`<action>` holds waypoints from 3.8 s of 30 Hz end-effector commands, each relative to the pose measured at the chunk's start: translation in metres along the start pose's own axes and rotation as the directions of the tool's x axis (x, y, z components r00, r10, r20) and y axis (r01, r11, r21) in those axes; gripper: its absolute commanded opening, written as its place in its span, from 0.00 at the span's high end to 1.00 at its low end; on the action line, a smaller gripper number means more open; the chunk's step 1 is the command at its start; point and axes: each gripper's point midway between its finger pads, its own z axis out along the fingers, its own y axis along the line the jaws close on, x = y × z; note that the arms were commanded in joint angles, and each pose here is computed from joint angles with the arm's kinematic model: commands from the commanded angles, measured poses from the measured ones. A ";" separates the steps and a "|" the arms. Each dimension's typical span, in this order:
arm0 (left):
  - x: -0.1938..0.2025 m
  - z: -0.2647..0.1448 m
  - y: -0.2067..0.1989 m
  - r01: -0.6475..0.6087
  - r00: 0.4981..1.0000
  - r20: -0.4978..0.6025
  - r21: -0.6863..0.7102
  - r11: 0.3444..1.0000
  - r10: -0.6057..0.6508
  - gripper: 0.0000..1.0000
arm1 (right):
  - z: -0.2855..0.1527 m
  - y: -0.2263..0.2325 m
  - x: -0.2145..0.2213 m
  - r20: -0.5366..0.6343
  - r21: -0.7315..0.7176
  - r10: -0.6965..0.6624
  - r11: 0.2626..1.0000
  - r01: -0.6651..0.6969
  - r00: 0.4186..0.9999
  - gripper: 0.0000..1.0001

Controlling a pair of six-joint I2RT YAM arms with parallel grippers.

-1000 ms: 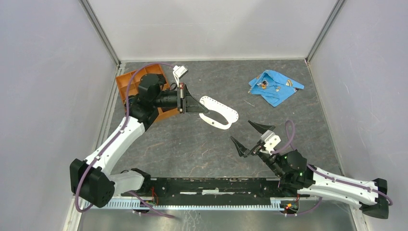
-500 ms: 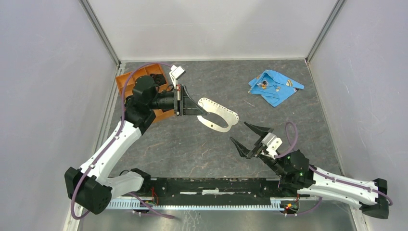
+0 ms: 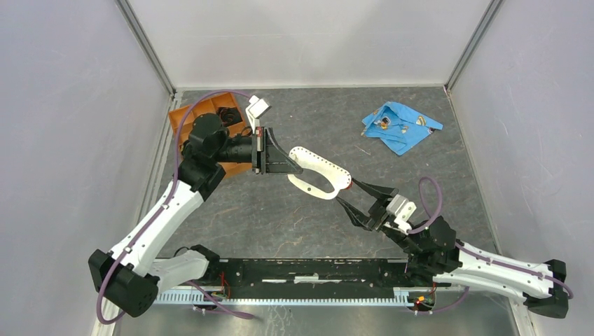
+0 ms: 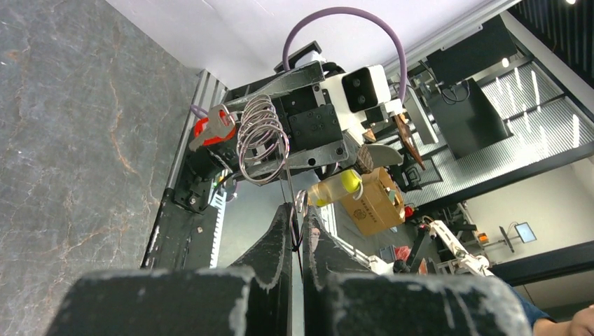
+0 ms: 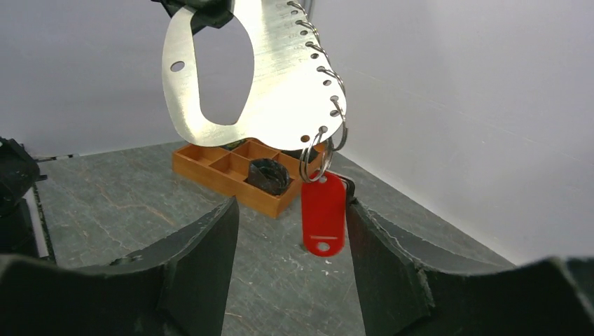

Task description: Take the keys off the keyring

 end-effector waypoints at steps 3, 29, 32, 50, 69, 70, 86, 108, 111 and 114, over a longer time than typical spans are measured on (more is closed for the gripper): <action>-0.004 -0.001 -0.034 -0.107 0.994 0.004 0.068 0.992 0.107 0.98 | 0.010 0.004 -0.037 0.094 -0.046 0.019 0.999 -0.015 0.995 0.43; 0.000 0.000 -0.042 -0.133 0.991 -0.005 0.090 0.987 0.134 0.98 | 0.004 0.002 -0.027 0.048 -0.038 0.016 0.999 -0.014 0.999 0.41; 0.001 0.000 -0.042 -0.137 0.990 -0.006 0.090 0.986 0.138 0.98 | 0.003 0.004 -0.027 0.043 -0.056 0.019 0.998 -0.016 0.999 0.41; 0.010 -0.004 -0.045 -0.165 0.985 -0.021 0.107 0.980 0.169 0.98 | -0.002 0.005 -0.029 0.018 -0.078 0.030 0.997 -0.029 0.999 0.33; 0.019 -0.002 -0.044 -0.178 0.982 -0.047 0.126 0.976 0.185 0.98 | 0.009 0.015 -0.048 0.059 -0.124 0.092 0.989 -0.084 0.994 0.52; 0.019 -0.002 -0.044 -0.177 0.982 -0.046 0.126 0.976 0.184 0.98 | 0.009 0.014 -0.048 0.063 -0.116 0.094 0.989 -0.086 0.994 0.54; 0.017 0.000 -0.041 -0.174 0.982 -0.047 0.121 0.977 0.181 0.98 | 0.007 0.007 -0.037 0.044 -0.068 0.082 0.995 -0.079 0.996 0.77; 0.029 -0.001 0.014 -0.142 0.988 -0.048 0.059 0.988 0.145 0.98 | 0.004 -0.010 -0.029 -0.178 -0.088 -0.129 0.989 0.115 0.975 0.99; 0.026 -0.002 0.017 -0.145 0.988 -0.040 0.050 0.988 0.147 0.98 | 0.006 -0.008 -0.022 -0.212 -0.100 -0.145 0.987 0.126 0.966 0.99; 0.026 -0.004 0.021 -0.156 0.987 -0.032 0.039 0.987 0.157 0.98 | 0.007 -0.011 -0.019 -0.233 -0.085 -0.151 0.987 0.134 0.961 0.99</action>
